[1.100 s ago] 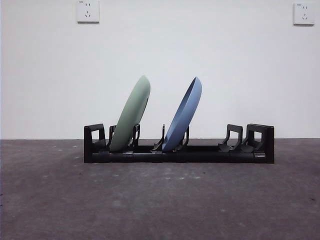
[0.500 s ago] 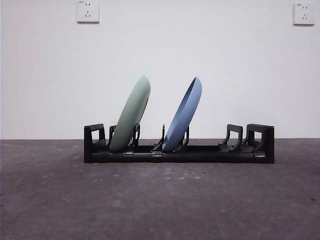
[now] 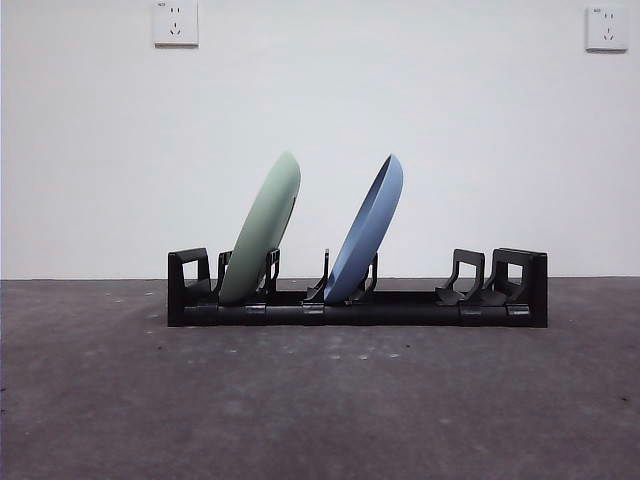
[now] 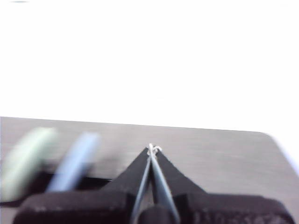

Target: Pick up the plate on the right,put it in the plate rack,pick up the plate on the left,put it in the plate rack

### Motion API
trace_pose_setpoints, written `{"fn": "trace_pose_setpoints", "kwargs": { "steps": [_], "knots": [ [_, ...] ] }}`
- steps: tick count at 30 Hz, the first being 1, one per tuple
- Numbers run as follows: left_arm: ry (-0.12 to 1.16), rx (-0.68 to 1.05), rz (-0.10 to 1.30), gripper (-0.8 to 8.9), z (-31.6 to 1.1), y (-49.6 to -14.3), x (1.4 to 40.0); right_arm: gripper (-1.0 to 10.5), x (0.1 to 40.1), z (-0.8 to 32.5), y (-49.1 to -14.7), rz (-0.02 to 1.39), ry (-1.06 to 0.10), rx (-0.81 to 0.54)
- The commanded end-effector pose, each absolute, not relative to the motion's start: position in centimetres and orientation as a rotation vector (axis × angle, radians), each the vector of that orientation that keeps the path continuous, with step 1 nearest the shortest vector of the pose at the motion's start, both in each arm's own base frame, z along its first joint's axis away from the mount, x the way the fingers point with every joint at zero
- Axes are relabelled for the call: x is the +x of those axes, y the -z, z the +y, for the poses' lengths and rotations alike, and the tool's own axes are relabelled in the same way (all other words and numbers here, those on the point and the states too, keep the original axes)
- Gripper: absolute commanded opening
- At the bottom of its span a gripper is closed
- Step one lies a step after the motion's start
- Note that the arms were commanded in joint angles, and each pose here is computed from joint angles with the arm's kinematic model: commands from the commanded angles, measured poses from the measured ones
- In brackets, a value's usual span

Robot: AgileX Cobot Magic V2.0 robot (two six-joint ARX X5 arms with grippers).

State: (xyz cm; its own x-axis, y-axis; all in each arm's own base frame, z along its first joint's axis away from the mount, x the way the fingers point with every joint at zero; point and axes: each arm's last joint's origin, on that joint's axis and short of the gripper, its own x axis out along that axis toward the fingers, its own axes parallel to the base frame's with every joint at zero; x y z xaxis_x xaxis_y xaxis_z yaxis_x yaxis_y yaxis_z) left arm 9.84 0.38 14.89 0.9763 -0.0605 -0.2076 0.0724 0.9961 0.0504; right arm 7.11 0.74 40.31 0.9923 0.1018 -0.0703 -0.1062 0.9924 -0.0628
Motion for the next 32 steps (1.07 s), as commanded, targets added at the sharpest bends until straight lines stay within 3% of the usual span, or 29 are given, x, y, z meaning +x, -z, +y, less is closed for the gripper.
{"fn": "trace_pose_setpoints", "kwargs": {
  "steps": [1,8,14,24,32],
  "knots": [
    [0.063,0.048,0.214,-0.03,0.4,-14.6,9.9,0.0,7.6,0.3,-35.6,0.060,-0.049,-0.118],
    [0.063,0.048,0.214,-0.03,0.4,-14.6,9.9,0.0,8.9,0.2,-25.5,0.035,-0.022,-0.105],
    [0.063,0.048,0.214,-0.04,0.4,-14.6,9.9,0.0,9.4,0.2,-20.2,0.054,-0.023,-0.104],
    [0.063,0.048,0.214,-0.03,0.4,-14.6,9.9,0.0,9.6,0.2,-15.4,0.135,-0.020,-0.078],
    [0.063,0.048,0.214,-0.03,0.4,-14.6,9.9,0.0,9.6,0.2,-15.0,0.178,-0.019,-0.084]
  ]
}}
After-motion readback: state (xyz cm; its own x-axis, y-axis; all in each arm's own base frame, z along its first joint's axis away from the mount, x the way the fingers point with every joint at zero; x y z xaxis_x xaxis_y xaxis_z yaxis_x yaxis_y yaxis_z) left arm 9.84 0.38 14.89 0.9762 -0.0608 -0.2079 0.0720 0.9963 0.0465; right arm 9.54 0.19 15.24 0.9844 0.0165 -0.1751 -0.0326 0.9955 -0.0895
